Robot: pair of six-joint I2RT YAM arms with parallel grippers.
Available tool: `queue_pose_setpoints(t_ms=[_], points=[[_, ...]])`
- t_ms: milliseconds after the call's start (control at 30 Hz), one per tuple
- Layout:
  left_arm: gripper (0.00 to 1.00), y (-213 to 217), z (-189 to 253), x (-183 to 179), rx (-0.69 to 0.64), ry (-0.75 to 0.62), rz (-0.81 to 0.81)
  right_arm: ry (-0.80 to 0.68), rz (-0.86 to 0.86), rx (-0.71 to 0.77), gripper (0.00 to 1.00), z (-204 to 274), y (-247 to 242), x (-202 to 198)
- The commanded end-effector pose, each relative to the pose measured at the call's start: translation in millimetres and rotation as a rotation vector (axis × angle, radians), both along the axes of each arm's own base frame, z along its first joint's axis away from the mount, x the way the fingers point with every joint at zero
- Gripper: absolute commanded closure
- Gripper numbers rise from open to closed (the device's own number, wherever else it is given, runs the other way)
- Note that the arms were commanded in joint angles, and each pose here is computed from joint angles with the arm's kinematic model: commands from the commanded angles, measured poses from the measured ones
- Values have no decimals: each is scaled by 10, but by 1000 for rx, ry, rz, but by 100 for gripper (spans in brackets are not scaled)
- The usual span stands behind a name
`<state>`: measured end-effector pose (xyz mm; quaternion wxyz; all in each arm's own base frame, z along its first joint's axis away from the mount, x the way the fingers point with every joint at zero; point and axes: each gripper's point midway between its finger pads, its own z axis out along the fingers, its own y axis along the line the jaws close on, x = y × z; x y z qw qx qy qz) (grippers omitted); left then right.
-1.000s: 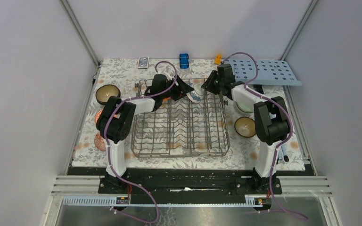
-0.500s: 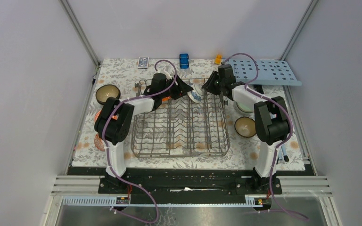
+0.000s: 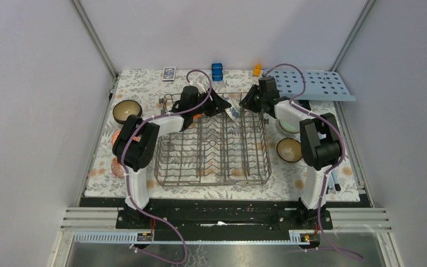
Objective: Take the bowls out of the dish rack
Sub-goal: Pick up the bowl from the dish rack.
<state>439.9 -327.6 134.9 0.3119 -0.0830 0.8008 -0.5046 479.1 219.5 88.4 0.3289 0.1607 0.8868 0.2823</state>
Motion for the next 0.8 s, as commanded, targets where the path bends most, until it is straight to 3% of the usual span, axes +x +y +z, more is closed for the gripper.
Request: queue_pose_setpoints(t_ms=[0, 400, 767], points=[[48, -200, 412, 71, -77, -123, -58, -10, 13, 22, 64, 55, 34, 26], [59, -332, 358, 86, -128, -119, -76, -1, 19, 36, 65, -7, 41, -21], [76, -371, 362, 86, -146, -132, -85, 5, 18, 36, 66, -45, 14, -27]])
